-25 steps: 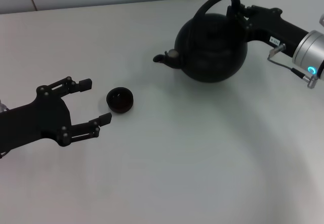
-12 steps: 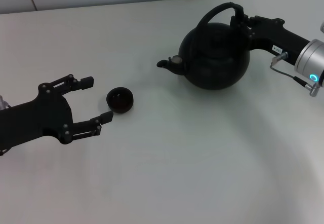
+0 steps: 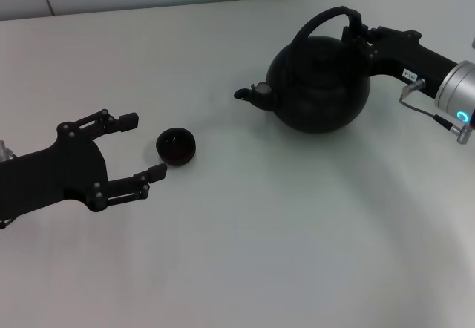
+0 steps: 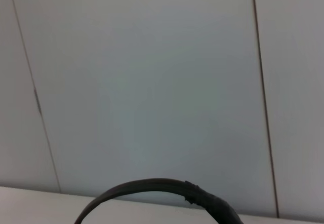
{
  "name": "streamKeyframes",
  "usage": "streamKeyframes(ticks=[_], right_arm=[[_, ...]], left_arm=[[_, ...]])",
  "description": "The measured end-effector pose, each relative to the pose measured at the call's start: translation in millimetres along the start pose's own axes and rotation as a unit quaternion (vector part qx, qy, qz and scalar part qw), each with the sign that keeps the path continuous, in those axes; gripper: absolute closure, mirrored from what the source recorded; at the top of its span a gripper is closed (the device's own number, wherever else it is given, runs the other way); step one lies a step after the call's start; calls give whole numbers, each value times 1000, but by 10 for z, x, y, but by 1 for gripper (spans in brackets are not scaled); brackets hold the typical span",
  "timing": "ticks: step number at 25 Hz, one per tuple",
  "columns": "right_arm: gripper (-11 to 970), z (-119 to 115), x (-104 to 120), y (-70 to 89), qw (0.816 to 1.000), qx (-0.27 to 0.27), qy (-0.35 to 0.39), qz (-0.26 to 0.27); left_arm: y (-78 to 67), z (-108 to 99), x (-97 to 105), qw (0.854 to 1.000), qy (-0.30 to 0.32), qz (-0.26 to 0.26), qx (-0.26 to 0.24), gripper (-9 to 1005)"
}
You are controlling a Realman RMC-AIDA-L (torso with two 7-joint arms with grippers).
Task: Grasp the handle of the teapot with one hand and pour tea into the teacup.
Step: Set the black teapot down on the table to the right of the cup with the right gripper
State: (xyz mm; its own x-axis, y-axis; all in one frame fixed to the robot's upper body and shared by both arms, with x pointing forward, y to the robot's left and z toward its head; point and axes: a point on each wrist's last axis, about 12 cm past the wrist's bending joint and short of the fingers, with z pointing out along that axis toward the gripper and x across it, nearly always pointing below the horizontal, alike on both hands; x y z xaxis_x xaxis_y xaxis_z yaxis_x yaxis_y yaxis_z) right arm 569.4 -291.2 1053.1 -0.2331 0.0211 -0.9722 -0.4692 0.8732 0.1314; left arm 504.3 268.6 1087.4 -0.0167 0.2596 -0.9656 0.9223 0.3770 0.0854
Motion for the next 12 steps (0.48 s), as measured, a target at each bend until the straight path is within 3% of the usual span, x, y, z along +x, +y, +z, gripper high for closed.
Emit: streamKeyframes(ticks=[12], right_arm=[[791,3,11,9,1000,-9,15,-18]], left_arm=[[5,9,-22,1000,-1,2,2,165]])
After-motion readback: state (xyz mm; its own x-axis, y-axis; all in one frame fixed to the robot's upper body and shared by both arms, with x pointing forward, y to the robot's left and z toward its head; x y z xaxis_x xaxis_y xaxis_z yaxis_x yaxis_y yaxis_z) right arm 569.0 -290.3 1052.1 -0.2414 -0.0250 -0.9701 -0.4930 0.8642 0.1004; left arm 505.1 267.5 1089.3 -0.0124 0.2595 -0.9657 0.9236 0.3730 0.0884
